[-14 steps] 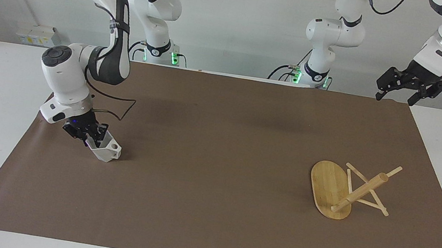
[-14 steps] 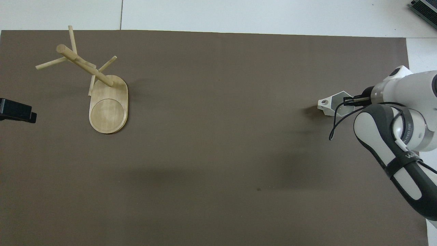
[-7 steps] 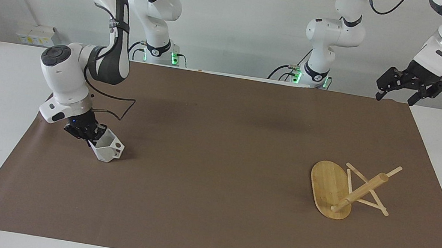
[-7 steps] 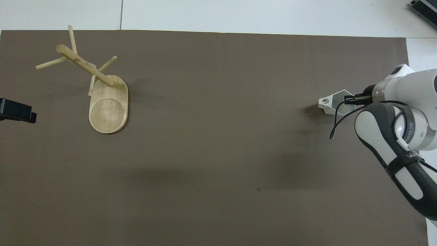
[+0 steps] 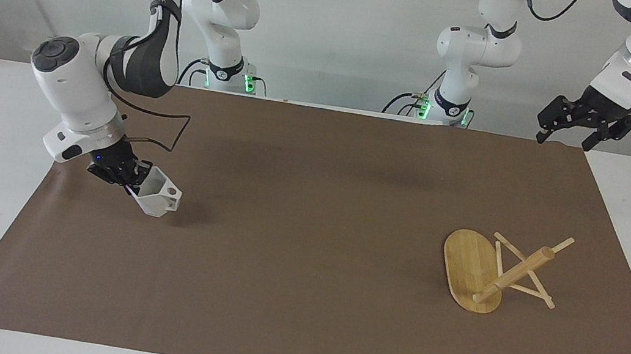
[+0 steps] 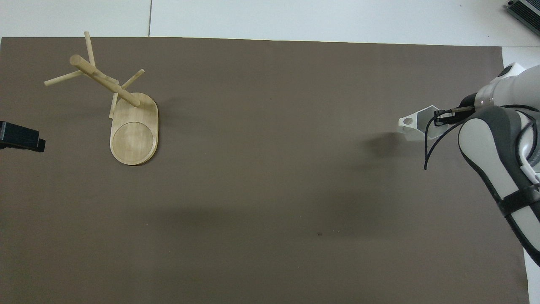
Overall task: Hang cup on rack
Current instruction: 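Lift the cup with the right gripper while the left gripper approaches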
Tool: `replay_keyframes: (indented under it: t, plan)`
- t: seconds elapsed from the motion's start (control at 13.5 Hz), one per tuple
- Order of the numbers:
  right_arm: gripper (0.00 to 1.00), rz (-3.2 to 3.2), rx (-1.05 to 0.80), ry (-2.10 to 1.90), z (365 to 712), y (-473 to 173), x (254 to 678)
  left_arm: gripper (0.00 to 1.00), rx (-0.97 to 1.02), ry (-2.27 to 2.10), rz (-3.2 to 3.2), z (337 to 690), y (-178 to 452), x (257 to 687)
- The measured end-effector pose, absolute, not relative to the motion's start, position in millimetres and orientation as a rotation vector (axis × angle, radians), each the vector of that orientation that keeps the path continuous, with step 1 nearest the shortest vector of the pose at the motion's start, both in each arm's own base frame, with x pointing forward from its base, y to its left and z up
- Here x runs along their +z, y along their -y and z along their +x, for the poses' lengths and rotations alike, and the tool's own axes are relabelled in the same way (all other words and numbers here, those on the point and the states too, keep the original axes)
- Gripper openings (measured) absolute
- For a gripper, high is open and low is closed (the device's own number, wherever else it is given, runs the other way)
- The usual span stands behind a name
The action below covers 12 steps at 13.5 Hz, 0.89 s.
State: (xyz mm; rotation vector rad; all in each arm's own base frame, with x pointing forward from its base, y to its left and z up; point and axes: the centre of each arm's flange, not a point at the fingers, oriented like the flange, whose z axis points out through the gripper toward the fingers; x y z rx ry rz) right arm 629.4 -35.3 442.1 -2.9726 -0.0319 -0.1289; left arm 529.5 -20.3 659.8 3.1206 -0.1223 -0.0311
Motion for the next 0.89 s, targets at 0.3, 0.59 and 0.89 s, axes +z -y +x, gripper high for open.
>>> replay_keyframes:
  t: [0.3, 0.59, 0.89]
  plan:
    - [0.07, -2.745, -0.144, 0.012, 633.1, -18.3, 474.5, 1.0, -0.031, 0.122, 3.121, 529.5, 20.2, 659.8]
    - [0.07, -2.55, -0.175, 0.055, 633.1, -85.4, 505.6, 1.0, -0.031, 0.122, 3.121, 529.5, 20.2, 659.8]
    - [0.07, -2.218, -0.096, 0.032, 620.0, -159.8, 532.3, 1.0, -0.031, 0.122, 3.121, 529.5, 20.2, 659.8]
